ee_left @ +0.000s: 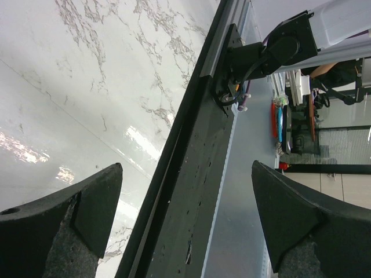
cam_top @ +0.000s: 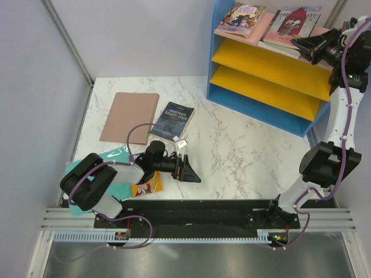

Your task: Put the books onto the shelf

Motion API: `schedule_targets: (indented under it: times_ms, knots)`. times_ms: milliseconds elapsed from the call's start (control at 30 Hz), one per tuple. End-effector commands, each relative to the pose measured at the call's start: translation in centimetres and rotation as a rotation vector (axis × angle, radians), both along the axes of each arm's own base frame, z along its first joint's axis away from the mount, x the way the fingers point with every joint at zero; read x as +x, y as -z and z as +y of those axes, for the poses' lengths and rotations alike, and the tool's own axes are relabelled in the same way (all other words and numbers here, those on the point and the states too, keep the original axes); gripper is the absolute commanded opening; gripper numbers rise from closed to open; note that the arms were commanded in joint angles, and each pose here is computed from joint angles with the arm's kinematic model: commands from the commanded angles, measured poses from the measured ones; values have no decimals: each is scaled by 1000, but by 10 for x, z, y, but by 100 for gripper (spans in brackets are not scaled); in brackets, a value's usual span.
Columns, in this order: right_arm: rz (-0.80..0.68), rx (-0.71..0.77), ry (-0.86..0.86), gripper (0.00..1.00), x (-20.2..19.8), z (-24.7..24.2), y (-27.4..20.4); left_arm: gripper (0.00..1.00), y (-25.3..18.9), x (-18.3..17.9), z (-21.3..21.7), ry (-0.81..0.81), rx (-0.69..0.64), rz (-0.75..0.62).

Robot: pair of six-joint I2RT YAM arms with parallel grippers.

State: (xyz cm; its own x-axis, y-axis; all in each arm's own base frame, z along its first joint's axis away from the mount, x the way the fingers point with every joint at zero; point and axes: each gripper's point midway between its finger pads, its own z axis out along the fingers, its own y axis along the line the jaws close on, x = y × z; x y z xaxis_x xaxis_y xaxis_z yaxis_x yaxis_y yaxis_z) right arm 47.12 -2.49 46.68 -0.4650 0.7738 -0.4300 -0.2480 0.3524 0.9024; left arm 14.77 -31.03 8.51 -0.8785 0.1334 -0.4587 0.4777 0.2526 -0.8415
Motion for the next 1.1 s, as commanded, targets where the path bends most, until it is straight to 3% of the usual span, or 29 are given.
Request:
schedule_targets:
  times_ms: [0, 467, 567, 600, 700, 767, 933, 1067]
  knots:
    - [-29, -12, 43, 6, 1, -6, -10, 98, -11, 2, -6, 21, -40, -57]
    - [-27, 30, 31, 14, 9, -8, -8, 98, -9, 2, -6, 20, -39, -55]
    - [-19, 30, 22, 30, 7, -7, -3, 98, -9, 2, -6, 22, -38, -51]
    - [-18, 31, 21, 44, 7, -6, -3, 98, -9, 2, -6, 22, -38, -51]
    - [-15, 33, 19, 74, 4, -5, -3, 98, -8, 2, -6, 23, -38, -50]
    - [-18, 33, 20, 85, 2, -4, -5, 98, -9, 1, -6, 26, -40, -49]
    - [20, 30, 41, 98, 0, -5, 1, 98, -9, 1, -6, 24, -40, -48]
    - [67, 14, 74, 98, 1, -9, 13, 98, -9, 0, -6, 25, -42, -49]
